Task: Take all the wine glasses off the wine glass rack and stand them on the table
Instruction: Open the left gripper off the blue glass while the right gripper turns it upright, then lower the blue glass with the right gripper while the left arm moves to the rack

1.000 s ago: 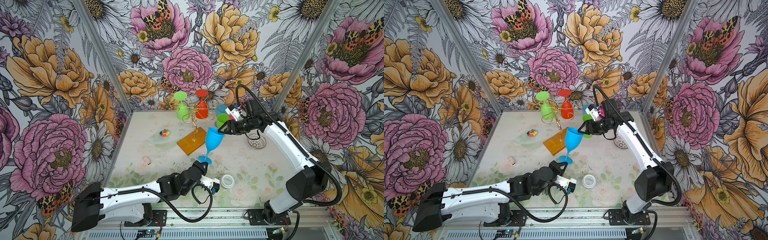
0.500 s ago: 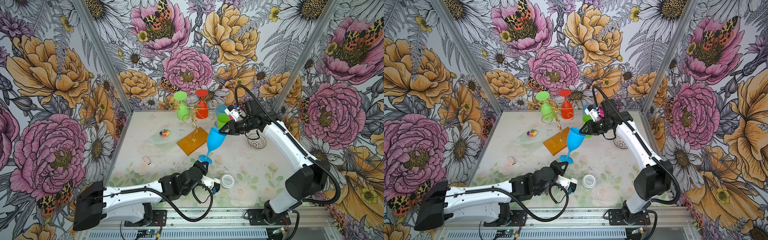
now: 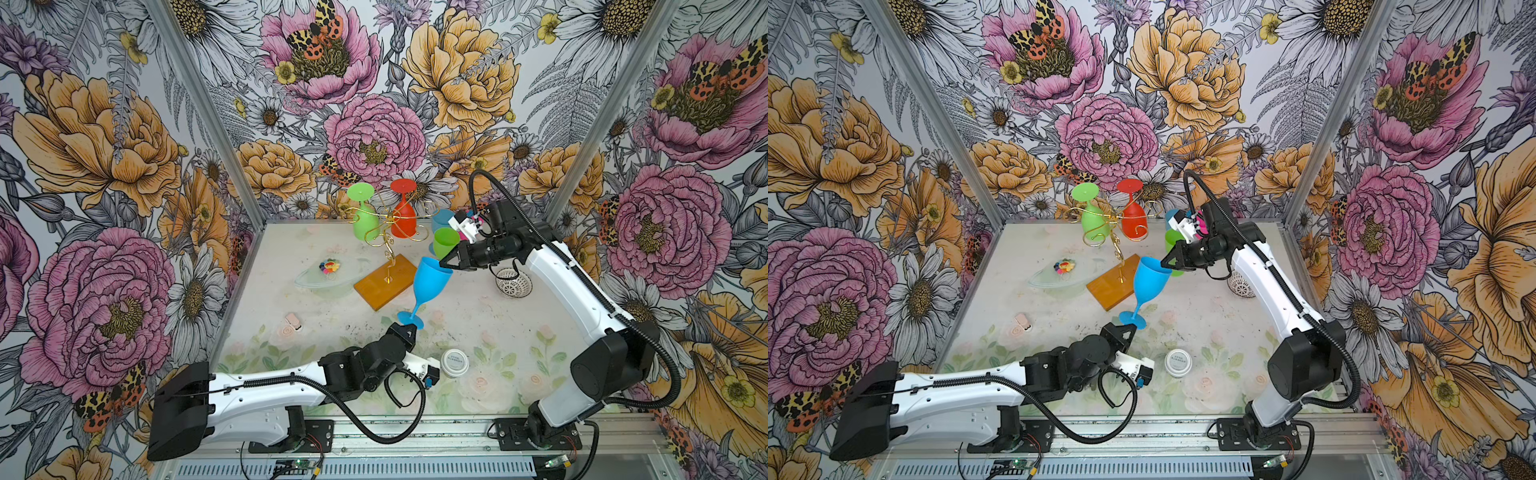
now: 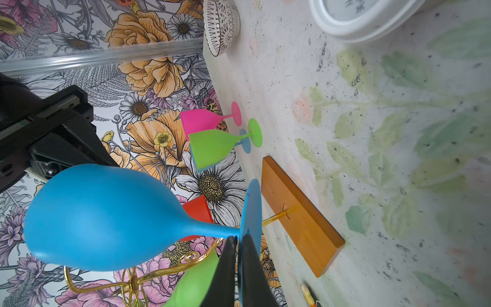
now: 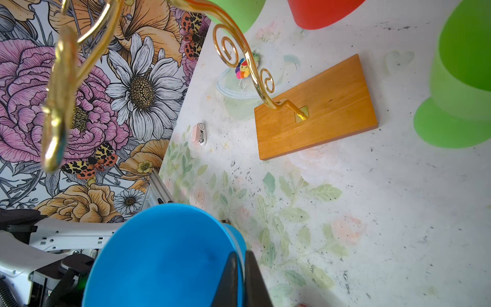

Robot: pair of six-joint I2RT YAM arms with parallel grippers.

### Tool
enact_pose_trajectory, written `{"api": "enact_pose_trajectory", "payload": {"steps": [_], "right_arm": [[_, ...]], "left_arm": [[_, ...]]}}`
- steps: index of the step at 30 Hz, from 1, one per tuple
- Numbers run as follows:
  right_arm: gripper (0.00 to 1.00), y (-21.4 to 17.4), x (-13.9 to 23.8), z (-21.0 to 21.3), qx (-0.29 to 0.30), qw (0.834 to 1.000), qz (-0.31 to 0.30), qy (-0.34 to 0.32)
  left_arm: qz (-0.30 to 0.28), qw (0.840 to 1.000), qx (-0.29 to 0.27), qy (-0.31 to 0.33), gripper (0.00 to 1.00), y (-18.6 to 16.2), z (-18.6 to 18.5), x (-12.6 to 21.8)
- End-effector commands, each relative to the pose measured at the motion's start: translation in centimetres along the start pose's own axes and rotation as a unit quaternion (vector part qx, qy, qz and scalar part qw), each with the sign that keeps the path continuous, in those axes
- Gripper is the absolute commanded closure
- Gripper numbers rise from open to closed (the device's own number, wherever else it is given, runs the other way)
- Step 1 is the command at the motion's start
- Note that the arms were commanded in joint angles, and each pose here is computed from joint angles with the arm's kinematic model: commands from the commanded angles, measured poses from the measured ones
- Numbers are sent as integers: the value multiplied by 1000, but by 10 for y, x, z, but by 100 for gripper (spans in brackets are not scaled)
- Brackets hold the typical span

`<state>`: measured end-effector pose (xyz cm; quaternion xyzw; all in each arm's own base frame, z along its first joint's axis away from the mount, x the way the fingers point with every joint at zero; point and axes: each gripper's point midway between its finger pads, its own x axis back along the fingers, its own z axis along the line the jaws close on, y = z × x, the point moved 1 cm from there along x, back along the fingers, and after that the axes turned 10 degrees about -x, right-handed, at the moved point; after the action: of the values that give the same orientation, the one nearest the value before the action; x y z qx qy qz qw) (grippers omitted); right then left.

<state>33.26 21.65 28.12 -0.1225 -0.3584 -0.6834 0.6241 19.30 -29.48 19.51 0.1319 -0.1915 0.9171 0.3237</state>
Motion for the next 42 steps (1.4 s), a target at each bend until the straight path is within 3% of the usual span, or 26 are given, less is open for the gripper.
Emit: {"api": "enact_pose_trajectory", "payload": {"steps": [1, 15, 25, 31, 42], "right_arm": [[94, 4, 4, 1, 15, 1000, -12, -11], [100, 11, 11, -10, 19, 998, -34, -49], [100, 21, 25, -27, 39, 988, -74, -128], [100, 23, 32, -41, 41, 980, -89, -173], [100, 26, 43, -77, 32, 956, -123, -265]], "left_arm": [[10, 1000, 23, 13, 85, -1, 2, 0], [11, 999, 51, 11, 64, -2, -2, 1], [-5, 986, 163, 35, 47, -4, 16, 9], [-11, 962, 266, 65, 35, -15, 34, 19], [4, 886, 453, 105, 30, -57, 54, 35]]}}
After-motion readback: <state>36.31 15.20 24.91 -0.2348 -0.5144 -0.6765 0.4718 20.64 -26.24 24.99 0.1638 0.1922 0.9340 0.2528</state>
